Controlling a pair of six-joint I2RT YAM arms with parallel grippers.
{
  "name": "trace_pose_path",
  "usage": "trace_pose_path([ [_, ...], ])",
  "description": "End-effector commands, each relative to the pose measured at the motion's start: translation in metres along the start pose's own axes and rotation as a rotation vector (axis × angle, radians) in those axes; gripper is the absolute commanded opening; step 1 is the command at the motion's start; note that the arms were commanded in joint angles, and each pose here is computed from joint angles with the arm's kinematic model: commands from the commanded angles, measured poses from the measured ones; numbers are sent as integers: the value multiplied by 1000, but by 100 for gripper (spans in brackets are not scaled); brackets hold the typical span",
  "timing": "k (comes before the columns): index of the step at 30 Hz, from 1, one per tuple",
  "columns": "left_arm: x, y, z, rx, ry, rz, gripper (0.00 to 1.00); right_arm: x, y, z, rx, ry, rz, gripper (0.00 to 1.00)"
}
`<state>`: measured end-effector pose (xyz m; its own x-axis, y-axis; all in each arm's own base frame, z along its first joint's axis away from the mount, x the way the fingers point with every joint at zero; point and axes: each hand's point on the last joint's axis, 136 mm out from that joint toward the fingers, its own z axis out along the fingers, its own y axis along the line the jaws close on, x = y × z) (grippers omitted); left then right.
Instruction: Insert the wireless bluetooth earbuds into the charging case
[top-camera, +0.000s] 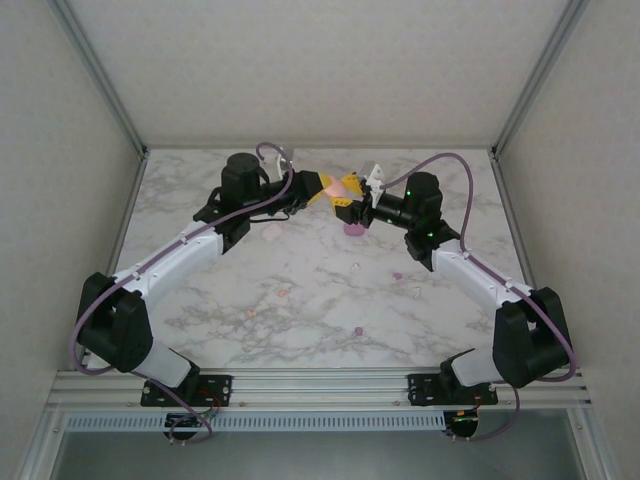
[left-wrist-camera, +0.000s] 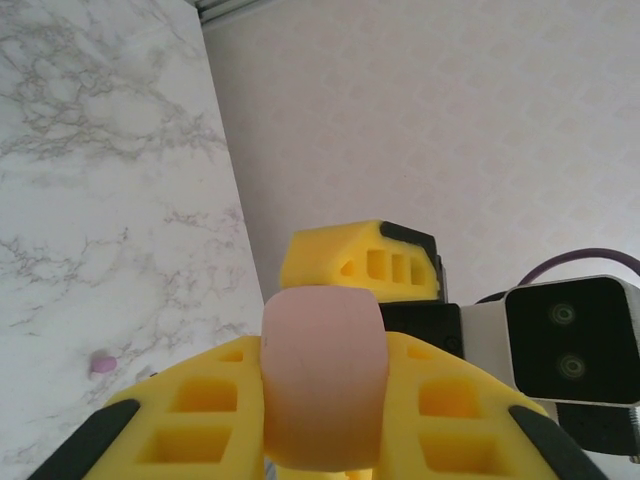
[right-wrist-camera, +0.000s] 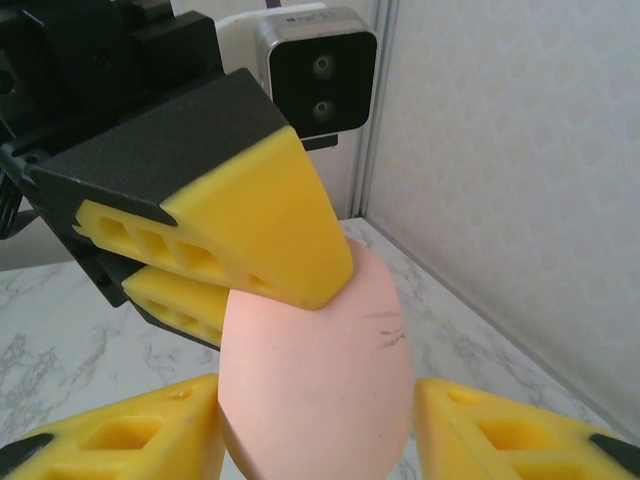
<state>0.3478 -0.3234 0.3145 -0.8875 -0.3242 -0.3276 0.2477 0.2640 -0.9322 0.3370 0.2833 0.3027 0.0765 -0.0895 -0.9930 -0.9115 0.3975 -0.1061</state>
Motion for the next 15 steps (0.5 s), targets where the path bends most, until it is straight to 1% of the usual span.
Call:
trace_pose_path([
  [1,4,-22,-5,68,17,30,11,-20,-5,1,12,-52,-26,46],
  [4,5,-18,-4,61,17,26,13,-24,-5,0,13,-56,-27,40],
  [6,4,-18,-4,57,16,28,16,-26,-4,-1,14,-57,-29,37],
  [7,4,-17,-5,51,12,31,22,-27,-4,-1,12,-52,-25,35],
  [8,3,-15,-5,39,8,36,33,-27,-4,-2,8,-44,-19,33],
  [11,0,-10,-9,-13,-14,78,59,-24,-3,-3,-17,-2,20,30],
  [12,-1,-7,-12,-42,-28,100,64,-22,-3,-3,-27,19,45,30],
  [13,-4,-4,-17,-79,-50,140,69,-20,-3,-3,-45,43,80,29],
  [15,-8,-6,-26,-116,-81,254,85,-16,0,-6,-101,84,145,28],
])
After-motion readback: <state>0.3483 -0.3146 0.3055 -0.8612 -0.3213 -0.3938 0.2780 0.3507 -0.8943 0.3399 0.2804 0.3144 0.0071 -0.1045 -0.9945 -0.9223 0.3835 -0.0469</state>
